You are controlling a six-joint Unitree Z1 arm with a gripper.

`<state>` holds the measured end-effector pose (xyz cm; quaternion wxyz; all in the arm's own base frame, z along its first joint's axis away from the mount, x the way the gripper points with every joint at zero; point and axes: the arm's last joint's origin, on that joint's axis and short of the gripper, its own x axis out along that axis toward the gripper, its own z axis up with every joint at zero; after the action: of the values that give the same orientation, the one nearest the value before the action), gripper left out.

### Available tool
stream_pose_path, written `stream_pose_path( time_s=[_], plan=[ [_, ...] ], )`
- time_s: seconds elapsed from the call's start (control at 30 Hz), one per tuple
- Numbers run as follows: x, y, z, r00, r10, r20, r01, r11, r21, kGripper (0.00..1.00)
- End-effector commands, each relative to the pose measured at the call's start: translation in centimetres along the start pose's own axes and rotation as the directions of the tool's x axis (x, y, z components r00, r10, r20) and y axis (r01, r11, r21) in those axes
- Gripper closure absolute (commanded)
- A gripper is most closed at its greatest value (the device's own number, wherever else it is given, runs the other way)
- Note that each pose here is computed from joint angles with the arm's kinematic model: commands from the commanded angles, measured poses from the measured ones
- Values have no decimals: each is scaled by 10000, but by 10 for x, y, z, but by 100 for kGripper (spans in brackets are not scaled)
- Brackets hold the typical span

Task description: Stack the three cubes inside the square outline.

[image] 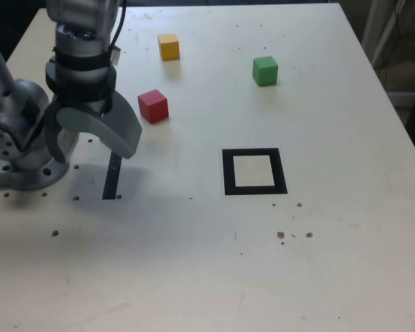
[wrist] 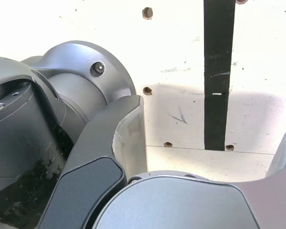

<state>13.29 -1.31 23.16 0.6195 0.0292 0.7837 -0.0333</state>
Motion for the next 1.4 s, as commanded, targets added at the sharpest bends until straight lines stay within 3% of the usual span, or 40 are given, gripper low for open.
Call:
stream_pose_path(
  time_s=[0.0,0.3,0.53,0.77,1.03,1.27,1.37],
  plan=[
    [0,0,-1,10000,-14,31,14,10000,-8,3],
    [-1,0,-3,9999,-15,136,15,10000,-3,4],
    [-7,0,-3,9988,86,479,-84,10000,-49,4],
    [-24,11,10,9926,634,1037,-604,9976,-326,4],
    [-37,42,13,9869,937,1310,-787,9902,-1153,1],
    [-40,55,13,9901,857,1111,-667,9841,-1647,1],
    [-37,60,13,9927,631,1025,-420,9795,-1970,1]
  ],
)
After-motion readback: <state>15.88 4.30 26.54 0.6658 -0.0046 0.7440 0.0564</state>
